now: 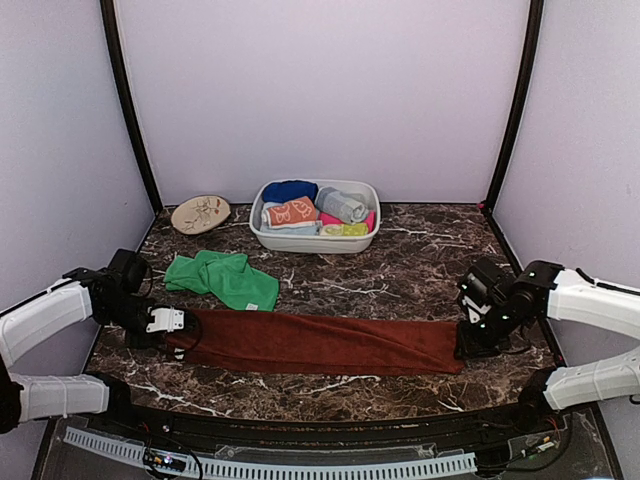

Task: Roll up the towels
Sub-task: Fold the towel at the center of the board, then smooth out the towel at the center of the board.

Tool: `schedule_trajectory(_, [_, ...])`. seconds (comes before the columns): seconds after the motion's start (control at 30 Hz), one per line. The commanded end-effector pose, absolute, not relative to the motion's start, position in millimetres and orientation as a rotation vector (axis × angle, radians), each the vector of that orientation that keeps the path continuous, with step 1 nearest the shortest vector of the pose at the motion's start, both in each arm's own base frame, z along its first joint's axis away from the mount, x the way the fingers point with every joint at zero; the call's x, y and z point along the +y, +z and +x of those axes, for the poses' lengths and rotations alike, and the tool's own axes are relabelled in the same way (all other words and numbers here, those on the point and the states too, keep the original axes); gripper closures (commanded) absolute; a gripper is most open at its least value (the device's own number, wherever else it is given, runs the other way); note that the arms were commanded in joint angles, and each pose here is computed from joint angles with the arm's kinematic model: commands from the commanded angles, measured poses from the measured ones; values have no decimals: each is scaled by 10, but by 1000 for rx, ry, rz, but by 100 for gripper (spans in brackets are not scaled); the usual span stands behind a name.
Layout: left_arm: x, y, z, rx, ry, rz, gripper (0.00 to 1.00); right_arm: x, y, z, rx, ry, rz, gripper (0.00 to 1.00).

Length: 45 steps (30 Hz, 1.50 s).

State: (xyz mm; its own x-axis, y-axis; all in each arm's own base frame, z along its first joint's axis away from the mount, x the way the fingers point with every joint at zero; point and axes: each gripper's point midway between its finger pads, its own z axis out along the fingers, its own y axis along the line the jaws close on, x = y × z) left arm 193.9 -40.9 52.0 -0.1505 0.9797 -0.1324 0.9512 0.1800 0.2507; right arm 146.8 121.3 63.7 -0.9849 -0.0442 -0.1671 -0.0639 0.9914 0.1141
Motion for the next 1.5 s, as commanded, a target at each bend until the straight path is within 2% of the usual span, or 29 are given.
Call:
schedule_trajectory(0.0, [-373,590,1891,2156,194,1874,76,1212,935,1589,2907,146,-106,63])
schedule_trajectory(0.1, [-483,735,1939,2116,130,1862,75,1324,1135,1736,2872,174,-132,60])
schedule_trajectory(0.23, [-681,769,1786,2128,-70,1914,61,1471,1120,1843,2874,215,-133,52])
schedule_trajectory(0.43, [-879,515,1782,2018,5,2054,63,1362,862,1796,2912,192,-20,50])
schedule_trajectory(0.53, [-921,505,1837,2027,-2,2064,71,1307,736,1698,2944,184,10,49])
schedule_trajectory(0.73, [-871,382,1857,2090,5,2098,98,1221,499,1540,3010,152,48,49])
schedule_trajectory(0.87, [-857,364,1852,2092,18,2088,100,1190,391,1506,3018,139,67,55])
schedule_trajectory(1.13, [-857,565,1905,2065,58,2062,100,1133,315,1518,3017,84,68,78])
schedule_trajectory(1.4, [-835,627,1804,2072,33,2076,100,1107,309,1547,3007,54,69,83])
schedule_trajectory(1.43, [-823,598,1766,2079,24,2090,97,1107,316,1553,3004,53,69,83])
schedule_trajectory(1.47, [-808,565,1724,2085,12,2108,86,1110,324,1559,3002,54,67,83])
